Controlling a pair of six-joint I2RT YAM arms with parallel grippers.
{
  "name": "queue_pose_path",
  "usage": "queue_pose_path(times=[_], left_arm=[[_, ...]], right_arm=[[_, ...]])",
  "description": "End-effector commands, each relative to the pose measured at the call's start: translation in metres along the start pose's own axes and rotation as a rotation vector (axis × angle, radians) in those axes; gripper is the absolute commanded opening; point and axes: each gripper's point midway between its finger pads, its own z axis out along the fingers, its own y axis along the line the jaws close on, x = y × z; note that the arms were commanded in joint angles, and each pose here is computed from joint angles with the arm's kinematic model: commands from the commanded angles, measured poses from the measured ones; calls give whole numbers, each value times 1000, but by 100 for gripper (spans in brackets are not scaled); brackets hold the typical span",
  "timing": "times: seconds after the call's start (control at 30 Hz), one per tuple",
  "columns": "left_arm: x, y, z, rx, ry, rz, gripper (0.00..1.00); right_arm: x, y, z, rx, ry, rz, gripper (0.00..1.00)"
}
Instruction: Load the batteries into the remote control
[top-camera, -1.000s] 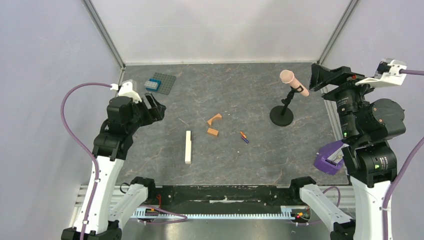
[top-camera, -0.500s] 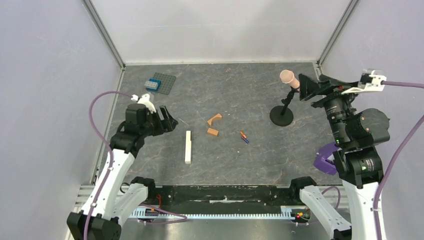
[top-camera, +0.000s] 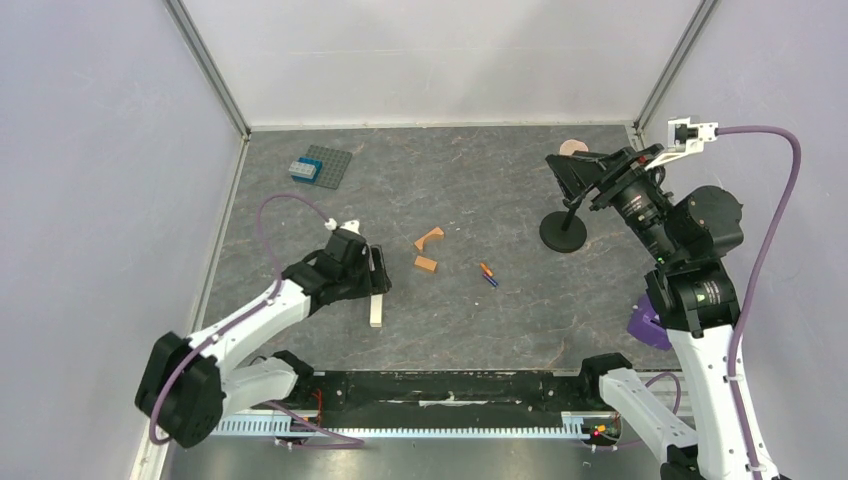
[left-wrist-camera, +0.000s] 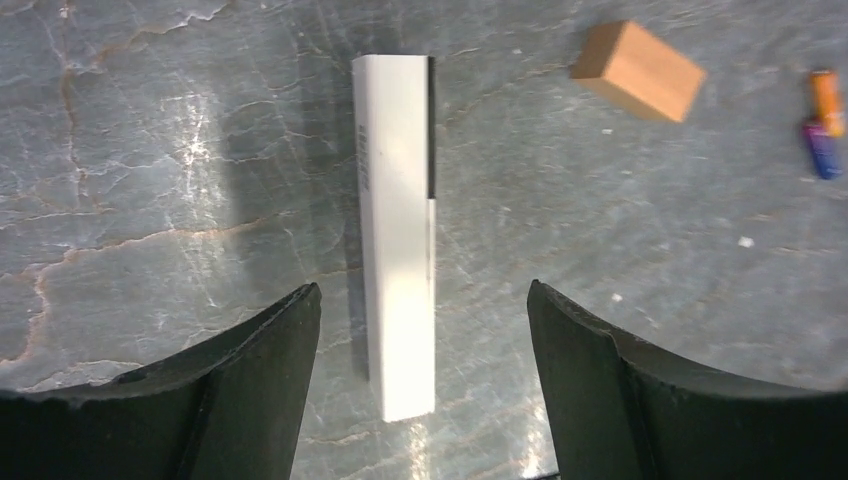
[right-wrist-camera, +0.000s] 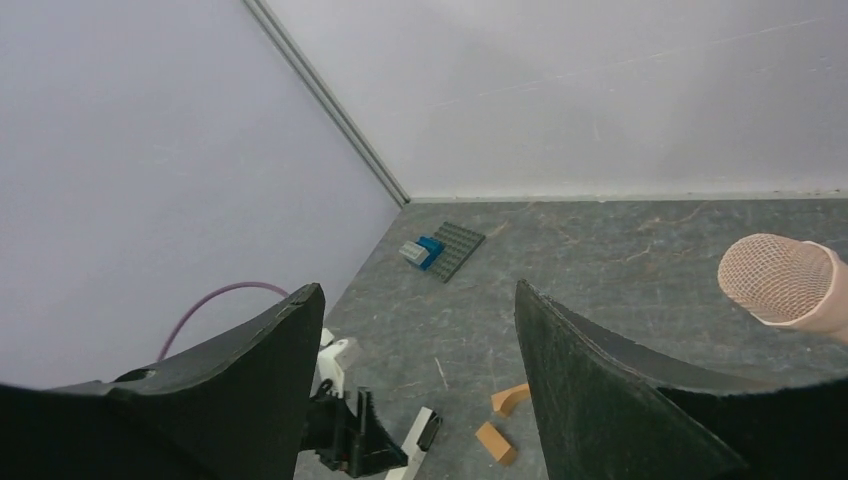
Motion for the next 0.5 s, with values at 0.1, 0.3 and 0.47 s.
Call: queue_pose_path(times=[0.1,0.3,0.47], left_arm=[[-30,7,29,-170,-134,-8,80],[-24,-5,51,-130,-80,24,70],[-27,-3,57,-152,-80,47,50]], right_arm=[[-18,21,-9,-62,-50,-3,72],[-18,13,-12,-21,-61,-29,74],[-10,8,-8,-10,-20,-37,79]])
